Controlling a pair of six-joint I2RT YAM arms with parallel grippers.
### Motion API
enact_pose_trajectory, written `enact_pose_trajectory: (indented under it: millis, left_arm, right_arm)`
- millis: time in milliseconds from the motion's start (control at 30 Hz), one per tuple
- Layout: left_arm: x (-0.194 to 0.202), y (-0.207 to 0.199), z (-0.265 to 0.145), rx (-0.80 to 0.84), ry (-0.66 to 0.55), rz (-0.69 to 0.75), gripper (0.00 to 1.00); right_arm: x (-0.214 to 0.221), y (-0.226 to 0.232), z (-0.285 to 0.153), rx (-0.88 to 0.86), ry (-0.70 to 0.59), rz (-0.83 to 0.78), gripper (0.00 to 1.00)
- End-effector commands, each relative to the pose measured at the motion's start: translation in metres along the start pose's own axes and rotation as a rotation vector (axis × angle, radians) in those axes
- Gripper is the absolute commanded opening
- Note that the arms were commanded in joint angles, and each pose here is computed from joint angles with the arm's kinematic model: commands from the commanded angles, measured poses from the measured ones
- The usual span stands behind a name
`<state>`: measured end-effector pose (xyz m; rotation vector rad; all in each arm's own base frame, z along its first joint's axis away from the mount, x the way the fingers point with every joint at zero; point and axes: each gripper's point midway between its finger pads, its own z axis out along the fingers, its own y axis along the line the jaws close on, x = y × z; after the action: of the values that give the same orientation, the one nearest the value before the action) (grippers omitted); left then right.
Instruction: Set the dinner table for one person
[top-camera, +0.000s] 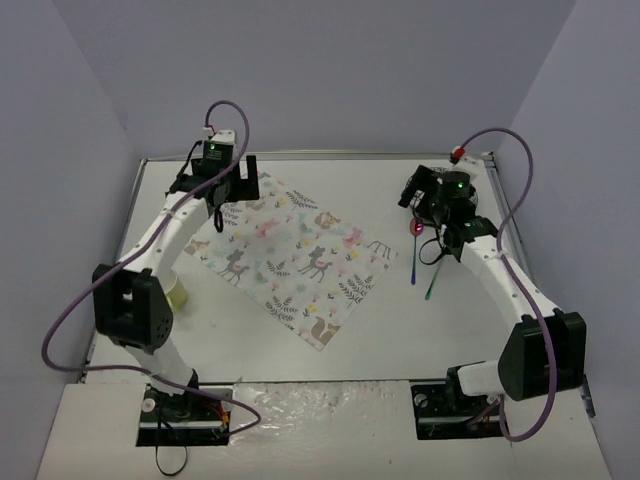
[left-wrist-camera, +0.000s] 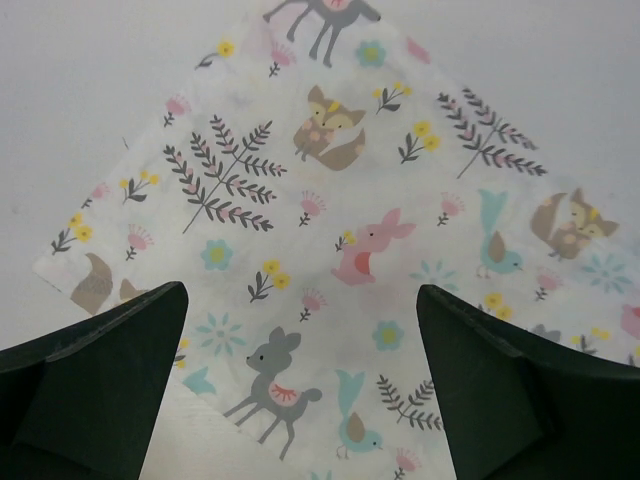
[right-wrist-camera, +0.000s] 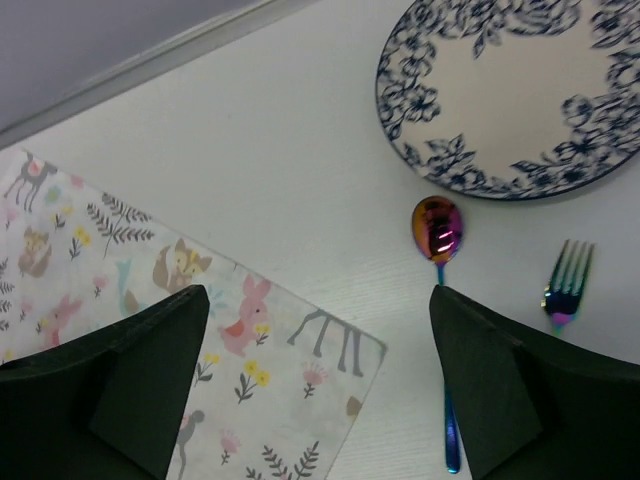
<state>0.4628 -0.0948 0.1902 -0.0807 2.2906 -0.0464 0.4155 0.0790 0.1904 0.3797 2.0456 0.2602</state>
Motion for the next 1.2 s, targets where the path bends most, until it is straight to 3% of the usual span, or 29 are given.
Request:
enact_pose_trajectory:
  millis: [0, 167, 367, 500, 700, 1167]
  left_arm:
    - [-0.036, 0.001, -0.081, 0.075, -0.168, 0.033, 0.97]
    - [-0.012, 0.017, -0.116, 0.084, -0.223, 0.028, 0.97]
    - [0.021, 0.02, -0.12, 0.132, -0.259, 0.03, 0.97]
    - [0.024, 0.013, -0.119, 0.172, -0.255, 0.058, 0.97]
    - [0.027, 0.028, -0.115, 0.089, -0.24, 0.085, 0.97]
    - [0.027, 0.038, -0.112, 0.032, -0.234, 0.1, 0.97]
  right_arm:
    - [-0.055, -0.043, -0.02, 0.082, -0.159, 0.097, 0.95]
    - [-0.058, -0.099, -0.013, 0.161, -0.161, 0.273, 1.0]
    - [-0.055, -0.144, 0.012, 0.126, -0.152, 0.411, 1.0]
    - [-0.061, -0.169, 0.032, 0.123, -0.173, 0.42, 0.93]
    - [-0.029, -0.198, 0.08, 0.161, -0.083, 0.427, 0.89]
    - [-0.004, -0.216, 0.144, 0.089, -0.004, 0.452, 0.71]
